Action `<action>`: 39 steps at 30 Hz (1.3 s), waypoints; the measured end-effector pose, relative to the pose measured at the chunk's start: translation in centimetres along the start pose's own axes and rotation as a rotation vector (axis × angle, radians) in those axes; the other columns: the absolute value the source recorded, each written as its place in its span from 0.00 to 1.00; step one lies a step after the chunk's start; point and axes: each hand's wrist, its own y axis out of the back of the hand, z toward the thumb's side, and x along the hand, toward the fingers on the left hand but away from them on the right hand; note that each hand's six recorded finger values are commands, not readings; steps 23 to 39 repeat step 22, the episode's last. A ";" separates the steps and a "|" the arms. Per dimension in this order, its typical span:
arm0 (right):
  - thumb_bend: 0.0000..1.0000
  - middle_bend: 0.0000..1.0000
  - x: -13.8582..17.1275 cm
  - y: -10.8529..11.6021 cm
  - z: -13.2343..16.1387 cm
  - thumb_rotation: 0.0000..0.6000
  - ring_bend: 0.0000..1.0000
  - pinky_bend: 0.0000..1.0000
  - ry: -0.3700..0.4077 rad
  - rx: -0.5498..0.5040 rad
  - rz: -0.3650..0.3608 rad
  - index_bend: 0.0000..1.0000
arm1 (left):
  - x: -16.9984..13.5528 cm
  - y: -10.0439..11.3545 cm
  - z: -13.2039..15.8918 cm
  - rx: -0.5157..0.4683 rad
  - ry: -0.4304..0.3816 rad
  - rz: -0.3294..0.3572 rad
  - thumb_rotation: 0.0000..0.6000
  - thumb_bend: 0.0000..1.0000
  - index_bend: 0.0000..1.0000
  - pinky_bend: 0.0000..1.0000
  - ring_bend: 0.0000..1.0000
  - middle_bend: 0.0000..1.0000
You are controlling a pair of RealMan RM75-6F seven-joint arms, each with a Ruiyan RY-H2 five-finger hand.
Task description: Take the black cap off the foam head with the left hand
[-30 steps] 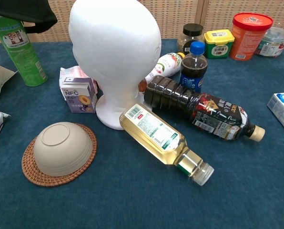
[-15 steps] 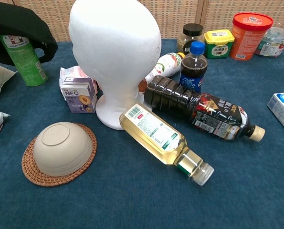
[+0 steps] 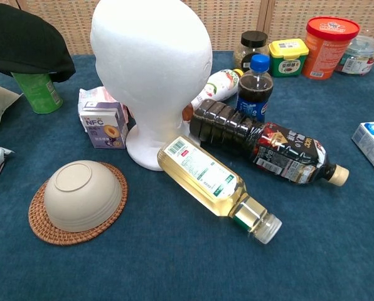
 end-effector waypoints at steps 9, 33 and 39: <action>0.00 0.00 0.3 0.7 0.2 1.00 0.00 0.00 0.012 -0.024 -0.014 0.02 | -6.2 4.9 -2.2 -0.134 0.212 -0.024 1.00 0.00 0.03 0.12 0.00 0.00; 0.00 0.00 0.5 1.4 -0.1 1.00 0.00 0.00 -0.009 -0.003 -0.051 0.03 | -14.3 1.7 -2.1 -0.180 0.532 -0.237 1.00 0.00 0.00 0.08 0.00 0.00; 0.00 0.00 0.5 1.4 -0.1 1.00 0.00 0.00 -0.009 -0.003 -0.051 0.03 | -14.3 1.7 -2.1 -0.180 0.532 -0.237 1.00 0.00 0.00 0.08 0.00 0.00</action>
